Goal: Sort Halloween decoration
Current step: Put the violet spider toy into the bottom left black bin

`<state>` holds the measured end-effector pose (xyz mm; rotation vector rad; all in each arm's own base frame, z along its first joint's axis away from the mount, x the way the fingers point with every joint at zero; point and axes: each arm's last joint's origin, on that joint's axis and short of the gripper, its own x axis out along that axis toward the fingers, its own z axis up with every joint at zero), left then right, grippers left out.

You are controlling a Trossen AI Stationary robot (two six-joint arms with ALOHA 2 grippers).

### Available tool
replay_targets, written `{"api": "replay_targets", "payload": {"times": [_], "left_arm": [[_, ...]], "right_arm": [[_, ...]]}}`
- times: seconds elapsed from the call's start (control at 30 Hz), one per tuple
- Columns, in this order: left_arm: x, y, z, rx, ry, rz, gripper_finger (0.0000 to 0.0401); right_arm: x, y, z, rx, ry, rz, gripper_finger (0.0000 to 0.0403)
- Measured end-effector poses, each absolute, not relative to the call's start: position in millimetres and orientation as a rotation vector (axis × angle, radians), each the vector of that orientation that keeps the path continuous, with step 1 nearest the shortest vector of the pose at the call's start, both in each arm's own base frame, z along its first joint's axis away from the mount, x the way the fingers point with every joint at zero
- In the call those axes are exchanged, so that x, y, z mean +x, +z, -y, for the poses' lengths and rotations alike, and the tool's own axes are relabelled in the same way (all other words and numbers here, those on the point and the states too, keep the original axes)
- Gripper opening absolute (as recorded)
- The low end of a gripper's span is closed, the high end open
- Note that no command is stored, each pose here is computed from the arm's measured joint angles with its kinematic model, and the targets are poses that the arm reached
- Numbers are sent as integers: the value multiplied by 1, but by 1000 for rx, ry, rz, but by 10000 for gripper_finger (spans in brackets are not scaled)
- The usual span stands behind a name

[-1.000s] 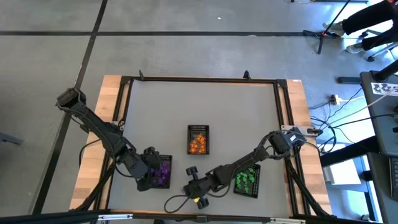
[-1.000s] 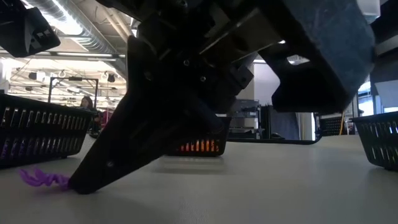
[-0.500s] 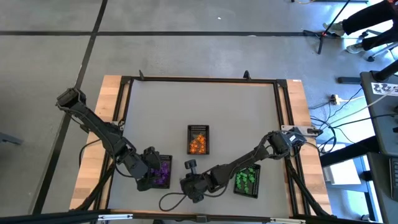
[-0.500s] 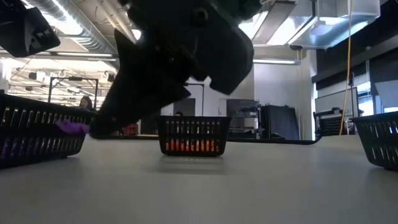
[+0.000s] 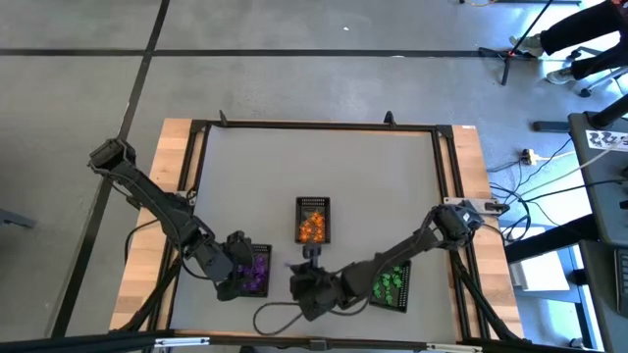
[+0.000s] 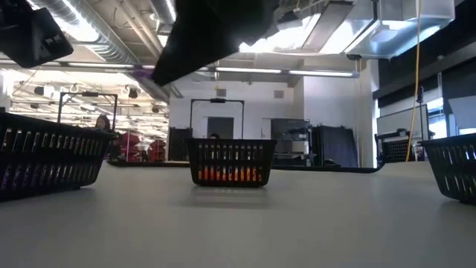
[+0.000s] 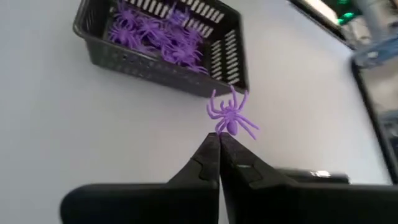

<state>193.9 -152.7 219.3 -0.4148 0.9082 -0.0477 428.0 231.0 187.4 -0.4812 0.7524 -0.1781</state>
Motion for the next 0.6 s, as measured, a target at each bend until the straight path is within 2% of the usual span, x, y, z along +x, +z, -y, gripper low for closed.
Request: {"api": "replay_targets", "payload": {"times": [0.1, 0.33, 0.6], "left_arm": [[196, 221, 152, -463, 18, -847, 174], [210, 234, 147, -676, 254, -515, 174], [226, 231, 133, -779, 337, -471, 174]], "right_arm": [[420, 186, -236, -513, -241, -756, 0], [414, 186, -240, -524, -316, -742, 0], [419, 187, -232, -531, -361, -729, 0]]}}
